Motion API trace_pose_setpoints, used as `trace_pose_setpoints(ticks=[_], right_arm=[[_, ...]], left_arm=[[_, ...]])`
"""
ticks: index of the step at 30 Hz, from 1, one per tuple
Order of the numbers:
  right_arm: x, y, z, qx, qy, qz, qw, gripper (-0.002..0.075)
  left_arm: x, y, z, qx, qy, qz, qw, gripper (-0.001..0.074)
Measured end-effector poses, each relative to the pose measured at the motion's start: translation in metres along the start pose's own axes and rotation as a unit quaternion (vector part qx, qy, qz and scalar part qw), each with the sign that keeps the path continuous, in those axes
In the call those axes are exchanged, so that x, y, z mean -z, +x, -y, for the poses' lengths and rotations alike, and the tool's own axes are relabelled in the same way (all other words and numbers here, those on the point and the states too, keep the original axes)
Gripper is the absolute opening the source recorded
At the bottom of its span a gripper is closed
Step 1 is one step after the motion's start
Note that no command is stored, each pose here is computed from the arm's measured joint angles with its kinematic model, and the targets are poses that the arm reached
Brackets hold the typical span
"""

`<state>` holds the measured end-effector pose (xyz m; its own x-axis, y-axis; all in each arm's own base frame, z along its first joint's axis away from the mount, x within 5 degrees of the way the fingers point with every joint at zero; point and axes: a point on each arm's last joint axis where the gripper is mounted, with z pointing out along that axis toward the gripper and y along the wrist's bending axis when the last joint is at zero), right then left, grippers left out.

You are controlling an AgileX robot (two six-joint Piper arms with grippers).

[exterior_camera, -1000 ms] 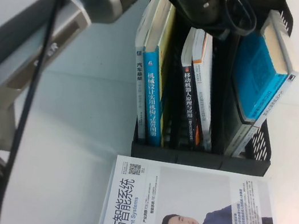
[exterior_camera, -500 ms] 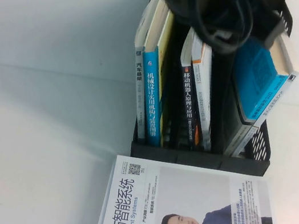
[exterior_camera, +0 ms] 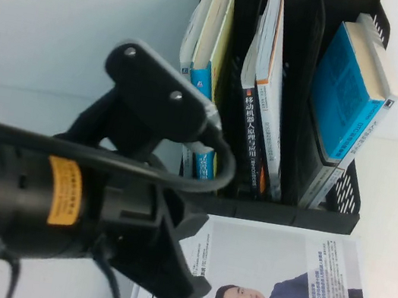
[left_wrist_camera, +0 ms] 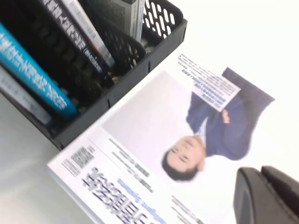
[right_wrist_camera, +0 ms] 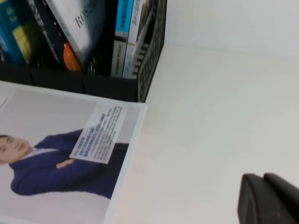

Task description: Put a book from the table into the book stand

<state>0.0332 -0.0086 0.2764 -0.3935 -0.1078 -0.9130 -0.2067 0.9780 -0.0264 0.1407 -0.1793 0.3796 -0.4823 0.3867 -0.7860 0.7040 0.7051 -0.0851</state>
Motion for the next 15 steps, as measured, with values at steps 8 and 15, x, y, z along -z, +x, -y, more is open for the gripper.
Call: trace_pose_setpoints(ticks=[8,15], right_arm=[[-0.008,0.009,-0.002,0.004,-0.002,-0.011,1.0,0.0004],[-0.008,0.008,-0.002,0.005,-0.004,-0.006,1.0,0.0004]], left_arm=[[0.033,0.018,0.0,0.061,0.019,-0.04,0.997,-0.0002],[0.032,0.022,-0.001,0.061,0.014,-0.06,0.996,-0.0002]])
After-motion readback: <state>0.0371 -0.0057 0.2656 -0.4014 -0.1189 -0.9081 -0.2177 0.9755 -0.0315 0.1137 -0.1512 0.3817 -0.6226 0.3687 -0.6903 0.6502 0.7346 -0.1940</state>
